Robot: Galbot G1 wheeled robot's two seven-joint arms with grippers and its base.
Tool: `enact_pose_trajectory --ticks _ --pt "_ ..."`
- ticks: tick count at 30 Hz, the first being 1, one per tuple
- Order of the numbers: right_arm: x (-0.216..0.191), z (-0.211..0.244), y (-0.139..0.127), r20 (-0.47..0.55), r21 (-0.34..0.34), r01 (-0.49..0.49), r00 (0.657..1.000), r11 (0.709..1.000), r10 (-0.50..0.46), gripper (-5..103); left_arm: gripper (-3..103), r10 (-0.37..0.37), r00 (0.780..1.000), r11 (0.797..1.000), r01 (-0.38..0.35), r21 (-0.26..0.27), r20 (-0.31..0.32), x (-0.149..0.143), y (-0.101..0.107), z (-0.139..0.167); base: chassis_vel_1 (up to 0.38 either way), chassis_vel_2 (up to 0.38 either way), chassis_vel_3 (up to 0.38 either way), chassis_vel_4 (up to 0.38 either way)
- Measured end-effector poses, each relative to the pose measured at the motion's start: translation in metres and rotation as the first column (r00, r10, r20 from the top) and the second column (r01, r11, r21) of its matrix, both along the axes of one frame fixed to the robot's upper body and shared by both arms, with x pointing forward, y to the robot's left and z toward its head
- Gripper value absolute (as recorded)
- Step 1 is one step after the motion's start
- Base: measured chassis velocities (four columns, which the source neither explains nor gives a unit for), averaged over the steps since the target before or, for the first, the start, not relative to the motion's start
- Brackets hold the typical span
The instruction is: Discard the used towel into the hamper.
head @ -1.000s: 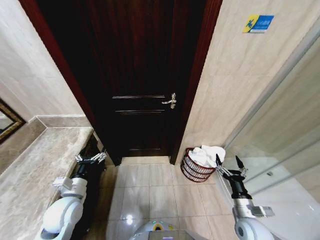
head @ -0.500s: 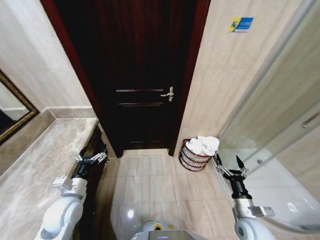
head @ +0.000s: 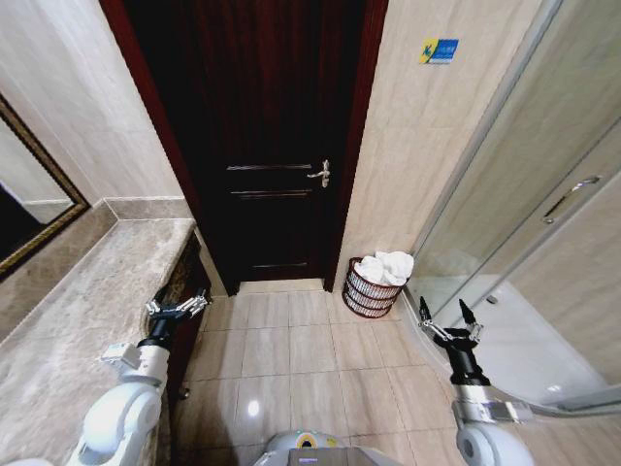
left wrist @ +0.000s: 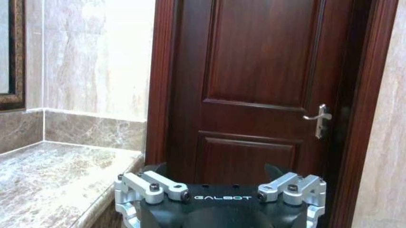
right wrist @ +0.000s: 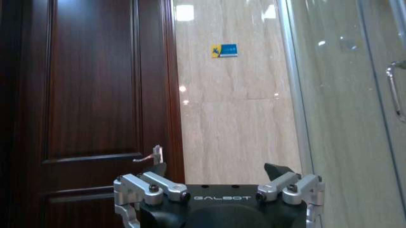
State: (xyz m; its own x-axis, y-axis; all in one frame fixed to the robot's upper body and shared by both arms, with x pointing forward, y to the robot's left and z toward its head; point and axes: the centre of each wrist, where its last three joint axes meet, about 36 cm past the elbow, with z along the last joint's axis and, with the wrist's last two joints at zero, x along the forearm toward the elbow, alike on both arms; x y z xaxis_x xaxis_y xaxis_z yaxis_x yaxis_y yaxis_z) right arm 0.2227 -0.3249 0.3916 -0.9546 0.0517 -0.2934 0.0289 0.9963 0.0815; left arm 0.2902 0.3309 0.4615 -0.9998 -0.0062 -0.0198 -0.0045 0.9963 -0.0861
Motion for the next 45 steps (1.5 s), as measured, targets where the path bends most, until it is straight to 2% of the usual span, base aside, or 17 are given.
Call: enact_pose_trajectory --ticks 13,23,32,45 --pt "0.004 0.017 0.022 -0.012 0.03 -0.109 0.994 0.994 0.11 100 100 0.0 1.0 1.0 0.0 0.0 0.0 0.0 0.0 0.0 -0.005 0.004 0.003 -0.004" --pt "-0.004 0.012 0.028 -0.05 0.053 -0.063 0.997 0.997 0.066 100 100 0.0 1.0 1.0 0.0 0.0 0.0 0.0 0.0 0.0 0.0 0.0 0.0 0.0" --pt "-0.017 -0.017 0.035 -0.105 0.08 -0.048 0.993 0.996 0.056 100 100 0.0 1.0 1.0 0.0 0.0 0.0 0.0 0.0 0.0 0.0 0.0 0.0 0.0" --pt "-0.019 -0.016 0.035 -0.107 0.08 -0.042 0.993 0.996 0.051 100 100 0.0 1.0 1.0 0.0 0.0 0.0 0.0 0.0 0.0 0.0 0.0 0.0 0.0"
